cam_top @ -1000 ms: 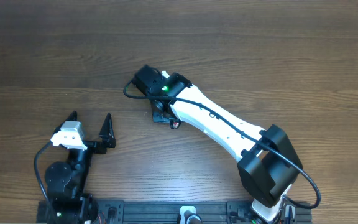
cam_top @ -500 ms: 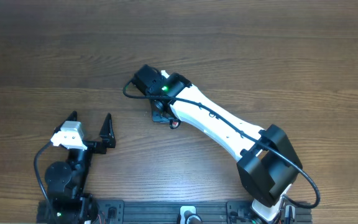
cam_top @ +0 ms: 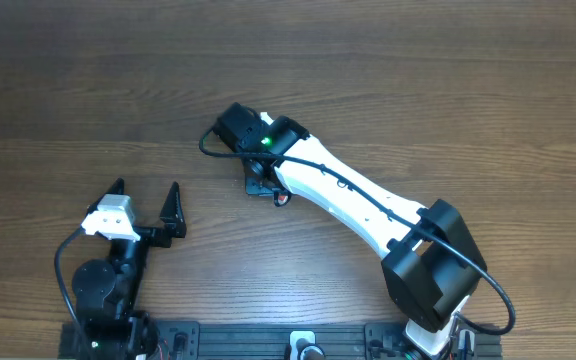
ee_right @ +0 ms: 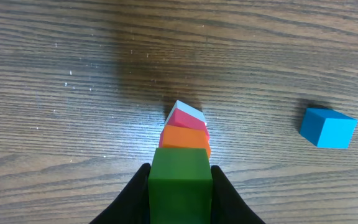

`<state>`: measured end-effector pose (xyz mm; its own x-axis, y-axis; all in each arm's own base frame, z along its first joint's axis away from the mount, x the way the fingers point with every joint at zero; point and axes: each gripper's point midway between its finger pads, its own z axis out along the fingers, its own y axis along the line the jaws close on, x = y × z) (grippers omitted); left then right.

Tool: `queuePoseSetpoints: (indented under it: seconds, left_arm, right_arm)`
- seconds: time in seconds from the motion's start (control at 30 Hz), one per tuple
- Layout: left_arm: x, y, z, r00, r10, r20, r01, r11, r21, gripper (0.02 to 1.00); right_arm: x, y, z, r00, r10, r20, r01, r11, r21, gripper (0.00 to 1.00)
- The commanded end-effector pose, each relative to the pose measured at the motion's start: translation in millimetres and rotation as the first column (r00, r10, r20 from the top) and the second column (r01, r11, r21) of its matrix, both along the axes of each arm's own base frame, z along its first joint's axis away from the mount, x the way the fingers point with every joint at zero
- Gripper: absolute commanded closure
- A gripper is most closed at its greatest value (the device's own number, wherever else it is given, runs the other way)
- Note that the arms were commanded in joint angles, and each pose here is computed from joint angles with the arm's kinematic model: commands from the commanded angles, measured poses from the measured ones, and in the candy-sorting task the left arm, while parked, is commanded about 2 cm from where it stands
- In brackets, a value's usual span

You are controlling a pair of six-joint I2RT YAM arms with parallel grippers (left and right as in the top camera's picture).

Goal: Stack Cubes

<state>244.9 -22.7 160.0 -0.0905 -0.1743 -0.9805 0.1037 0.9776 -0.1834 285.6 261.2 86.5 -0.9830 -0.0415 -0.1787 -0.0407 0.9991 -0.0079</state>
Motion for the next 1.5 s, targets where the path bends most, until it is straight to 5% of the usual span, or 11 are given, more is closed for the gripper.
queuePoseSetpoints:
  seconds: [0.03, 0.43, 0.93, 1.0, 1.1, 1.3, 1.5]
  left_arm:
    - [0.1, -1.2, -2.2, 1.000, -0.006, 0.002, 0.006, 1.000, 0.014, 0.018]
    - [0.1, -1.2, -2.2, 1.000, -0.006, 0.002, 0.006, 1.000, 0.014, 0.018]
    - [0.1, -1.2, -2.2, 1.000, -0.006, 0.002, 0.006, 1.000, 0.014, 0.018]
    - [0.1, -1.2, -2.2, 1.000, -0.006, 0.002, 0.006, 1.000, 0.014, 0.023]
    - [0.1, -1.2, -2.2, 1.000, -0.006, 0.002, 0.006, 1.000, 0.014, 0.018]
    - [0.1, -1.2, -2.2, 1.000, -0.007, 0.002, 0.007, 1.000, 0.014, 0.020]
    - [0.1, -1.2, -2.2, 1.000, -0.006, 0.002, 0.006, 1.000, 0.015, 0.018]
  right_arm:
    - [6.5, -1.1, -1.5, 1.000, -0.008, 0.003, 0.008, 1.000, -0.002, 0.882]
    - [4.5, -3.3, -5.7, 1.000, -0.008, -0.004, 0.008, 1.000, -0.010, 0.730]
    - [4.5, -4.1, -6.2, 1.000, -0.009, -0.005, 0.009, 1.000, -0.011, 0.663]
    - [5.0, -4.5, -6.2, 1.000, -0.011, -0.005, 0.011, 1.000, -0.011, 0.538]
    - [5.6, -4.9, -6.1, 1.000, -0.012, -0.004, 0.012, 1.000, -0.010, 0.009]
    - [11.4, -3.7, 0.4, 1.000, 0.006, 0.020, -0.006, 1.000, -0.001, 0.009]
    - [31.6, -33.8, 51.8, 0.994, -0.027, 0.109, 0.022, 0.999, 0.041, 0.009]
